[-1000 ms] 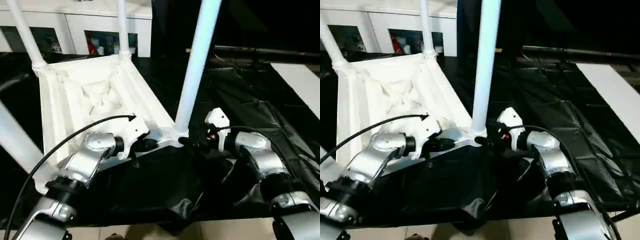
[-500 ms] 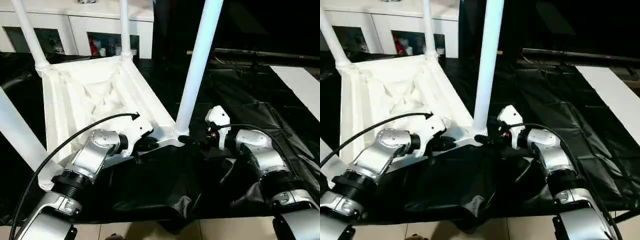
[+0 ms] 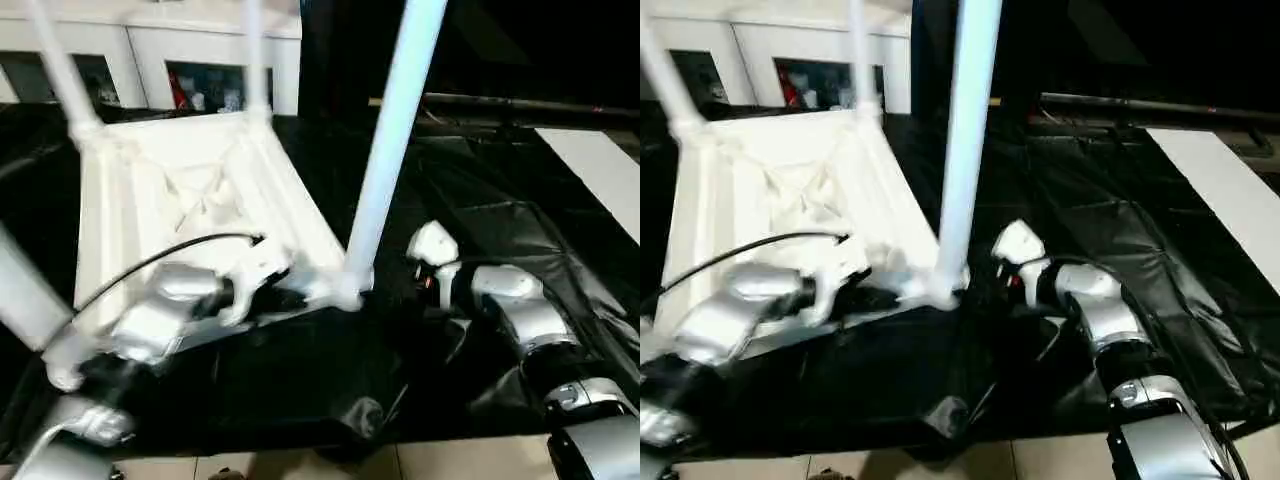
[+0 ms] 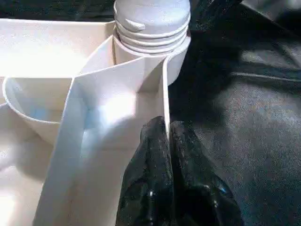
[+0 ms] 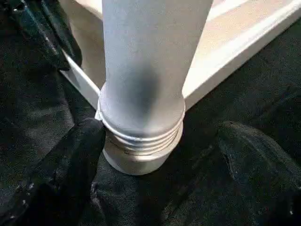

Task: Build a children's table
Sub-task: Rotate leg to tighten

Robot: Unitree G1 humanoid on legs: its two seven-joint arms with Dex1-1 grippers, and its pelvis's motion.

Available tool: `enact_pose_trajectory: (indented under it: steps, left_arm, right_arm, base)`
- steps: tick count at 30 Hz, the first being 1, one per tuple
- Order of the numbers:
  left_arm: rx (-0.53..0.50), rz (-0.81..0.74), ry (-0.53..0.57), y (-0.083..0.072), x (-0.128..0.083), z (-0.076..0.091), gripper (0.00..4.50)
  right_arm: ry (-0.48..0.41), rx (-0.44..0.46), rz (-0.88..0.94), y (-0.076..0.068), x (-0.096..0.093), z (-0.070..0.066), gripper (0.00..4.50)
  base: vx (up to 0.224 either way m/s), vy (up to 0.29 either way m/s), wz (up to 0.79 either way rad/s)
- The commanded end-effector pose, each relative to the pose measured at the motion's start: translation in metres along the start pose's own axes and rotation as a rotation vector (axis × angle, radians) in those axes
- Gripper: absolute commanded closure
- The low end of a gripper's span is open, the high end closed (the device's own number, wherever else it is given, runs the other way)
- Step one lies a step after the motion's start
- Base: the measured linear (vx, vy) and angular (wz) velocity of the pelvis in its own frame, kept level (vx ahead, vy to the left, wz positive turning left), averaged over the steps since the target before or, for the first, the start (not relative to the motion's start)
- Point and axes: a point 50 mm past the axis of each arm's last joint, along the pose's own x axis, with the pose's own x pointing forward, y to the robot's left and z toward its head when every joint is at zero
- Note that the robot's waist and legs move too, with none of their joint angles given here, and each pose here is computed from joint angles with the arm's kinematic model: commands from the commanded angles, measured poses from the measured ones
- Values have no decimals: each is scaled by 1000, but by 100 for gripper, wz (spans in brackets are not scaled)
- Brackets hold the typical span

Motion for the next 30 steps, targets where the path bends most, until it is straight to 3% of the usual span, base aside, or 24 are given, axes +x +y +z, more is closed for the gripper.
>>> enact_pose_trajectory:
  steps: [1,6,12,30]
  left_arm:
    - [-72,-162,120,-25,19,-29,441]
    - [-71,-150,128,-23,17,-30,441]
    - [-72,-162,129,-25,13,-30,441]
    - [-82,-166,131,-27,10,-32,450]
  right_arm:
    - [15,-50,26,-1,-2,6,35]
    - [13,-49,73,4,0,3,35]
    - [-65,-10,122,7,6,11,35]
    - [-70,48,151,10,9,6,172]
  base:
    - [0,0,0]
    - [0,0,0]
    - [0,0,0]
    - [0,0,0]
